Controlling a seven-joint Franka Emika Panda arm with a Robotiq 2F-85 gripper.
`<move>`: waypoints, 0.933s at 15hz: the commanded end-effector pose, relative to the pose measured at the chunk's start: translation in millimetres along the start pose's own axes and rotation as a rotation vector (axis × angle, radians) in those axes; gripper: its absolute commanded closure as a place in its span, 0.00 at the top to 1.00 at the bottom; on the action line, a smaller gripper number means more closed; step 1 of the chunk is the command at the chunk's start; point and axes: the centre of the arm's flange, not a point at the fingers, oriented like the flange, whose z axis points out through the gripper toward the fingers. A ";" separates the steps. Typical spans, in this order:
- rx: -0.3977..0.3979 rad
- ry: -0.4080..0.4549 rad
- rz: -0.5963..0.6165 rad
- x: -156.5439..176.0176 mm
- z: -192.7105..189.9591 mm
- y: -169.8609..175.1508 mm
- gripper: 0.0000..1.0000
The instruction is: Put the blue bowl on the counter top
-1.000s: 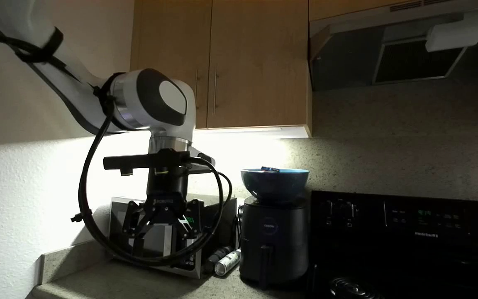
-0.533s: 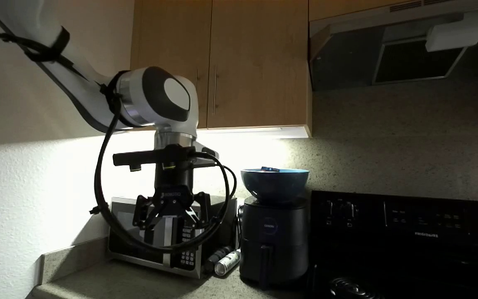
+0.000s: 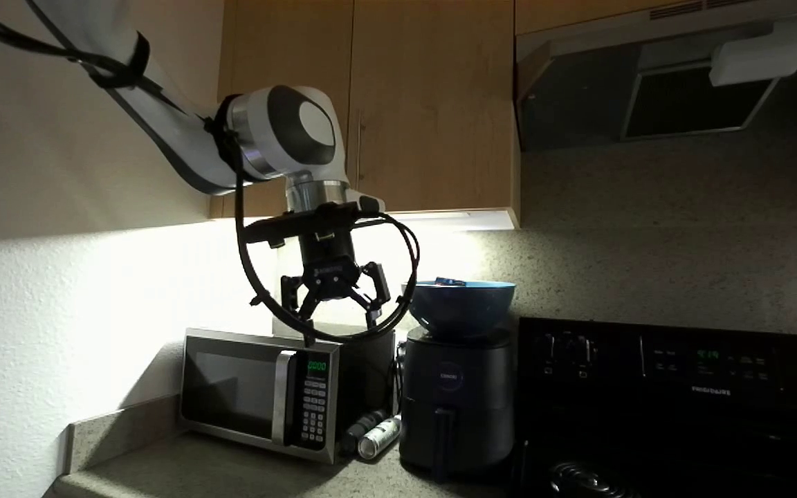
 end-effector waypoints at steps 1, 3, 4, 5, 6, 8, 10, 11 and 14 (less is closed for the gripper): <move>-0.001 0.002 0.000 0.5 -0.8 0.2 1.00; -0.001 0.003 0.000 0.5 -0.9 0.2 1.00; -0.001 0.003 0.000 0.5 -0.9 0.1 1.00; 0.003 0.020 0.061 8.3 1.5 -0.9 1.00; 0.004 0.042 0.112 18.5 2.1 -0.4 1.00; -0.023 0.114 0.225 46.2 -2.7 3.2 1.00; -0.046 0.182 0.319 78.9 -13.4 -2.6 1.00; -0.058 0.213 0.356 89.6 -15.8 1.0 1.00; -0.092 0.248 0.448 116.3 -21.0 2.3 1.00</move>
